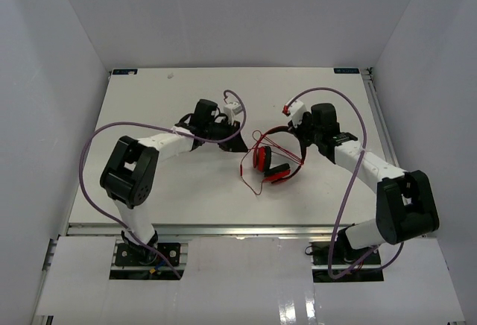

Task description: Wrap the headphones

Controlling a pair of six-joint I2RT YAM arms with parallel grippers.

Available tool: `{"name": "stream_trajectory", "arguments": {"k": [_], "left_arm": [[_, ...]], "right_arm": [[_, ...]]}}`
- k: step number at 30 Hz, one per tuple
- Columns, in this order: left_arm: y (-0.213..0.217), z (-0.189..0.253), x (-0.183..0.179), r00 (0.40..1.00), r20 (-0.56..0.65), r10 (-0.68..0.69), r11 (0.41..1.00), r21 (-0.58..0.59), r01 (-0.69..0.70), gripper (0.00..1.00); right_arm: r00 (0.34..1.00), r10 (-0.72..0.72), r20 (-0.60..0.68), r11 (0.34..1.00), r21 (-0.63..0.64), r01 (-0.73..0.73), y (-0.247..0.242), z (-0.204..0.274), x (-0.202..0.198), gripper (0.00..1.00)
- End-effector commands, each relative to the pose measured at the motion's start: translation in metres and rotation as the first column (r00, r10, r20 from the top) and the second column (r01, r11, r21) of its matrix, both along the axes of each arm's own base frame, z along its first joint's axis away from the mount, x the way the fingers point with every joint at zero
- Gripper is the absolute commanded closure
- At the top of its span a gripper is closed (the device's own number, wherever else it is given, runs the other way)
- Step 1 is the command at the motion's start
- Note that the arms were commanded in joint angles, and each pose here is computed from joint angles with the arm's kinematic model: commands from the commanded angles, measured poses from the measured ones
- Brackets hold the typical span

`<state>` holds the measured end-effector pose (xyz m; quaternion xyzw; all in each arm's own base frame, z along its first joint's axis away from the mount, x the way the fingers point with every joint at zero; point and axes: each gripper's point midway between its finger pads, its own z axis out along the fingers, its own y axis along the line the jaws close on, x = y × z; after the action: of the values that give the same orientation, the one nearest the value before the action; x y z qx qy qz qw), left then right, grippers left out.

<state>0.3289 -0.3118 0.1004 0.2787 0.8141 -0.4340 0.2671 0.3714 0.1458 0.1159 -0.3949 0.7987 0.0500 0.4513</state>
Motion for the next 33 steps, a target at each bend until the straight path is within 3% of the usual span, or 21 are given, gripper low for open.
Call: {"name": "stream_trajectory", "arguments": {"k": [1,4,9,14,16,20,21,23,25,29,33], "left_arm": [[0.009,0.023,0.043,0.997,-0.025,0.073,0.997,-0.001,-0.073,0.71],[0.005,0.012,0.055,0.996,-0.064,0.067,0.998,0.019,-0.066,0.67],[0.001,-0.003,0.059,0.993,-0.107,0.053,0.998,0.029,-0.050,0.69],[0.016,0.001,0.068,0.990,-0.045,0.137,0.988,0.082,-0.133,0.68],[0.030,0.012,0.076,0.977,0.017,0.212,0.972,0.104,-0.212,0.63],[0.057,0.044,0.075,0.936,0.137,0.325,0.937,0.090,-0.338,0.44],[0.062,0.054,0.066,0.928,0.160,0.337,0.933,0.072,-0.352,0.38],[0.070,0.075,0.050,0.909,0.217,0.355,0.931,0.010,-0.366,0.15],[0.076,0.095,0.026,0.896,0.267,0.356,0.934,-0.065,-0.352,0.04],[0.088,0.121,-0.032,0.869,0.359,0.340,0.937,-0.209,-0.280,0.02],[0.099,0.116,-0.072,0.861,0.392,0.324,0.938,-0.250,-0.239,0.02]], "right_arm": [[0.993,-0.115,0.014,0.993,-0.005,0.115,-0.010,0.000,0.027,0.92],[0.996,-0.080,-0.048,0.997,0.011,0.081,0.003,-0.013,0.030,0.92],[0.987,-0.066,-0.147,0.997,0.033,0.072,0.015,-0.034,0.031,0.92],[0.974,-0.067,-0.216,0.997,0.021,0.074,0.017,-0.050,0.030,0.92],[0.969,-0.062,-0.238,0.998,0.016,0.068,0.017,-0.055,0.026,0.77],[0.967,-0.064,-0.245,0.997,0.024,0.072,0.008,-0.045,0.021,0.20],[0.969,-0.073,-0.238,0.996,0.034,0.083,0.003,-0.040,0.020,0.11],[0.980,-0.086,-0.181,0.992,0.075,0.101,-0.007,-0.012,0.018,0.10],[0.986,-0.117,-0.117,0.987,0.092,0.128,-0.018,0.014,0.015,0.10],[0.982,-0.188,0.006,0.966,0.184,0.184,-0.031,0.071,-0.005,0.10],[0.945,-0.326,0.027,0.905,0.298,0.304,-0.045,0.089,-0.026,0.10]]}}
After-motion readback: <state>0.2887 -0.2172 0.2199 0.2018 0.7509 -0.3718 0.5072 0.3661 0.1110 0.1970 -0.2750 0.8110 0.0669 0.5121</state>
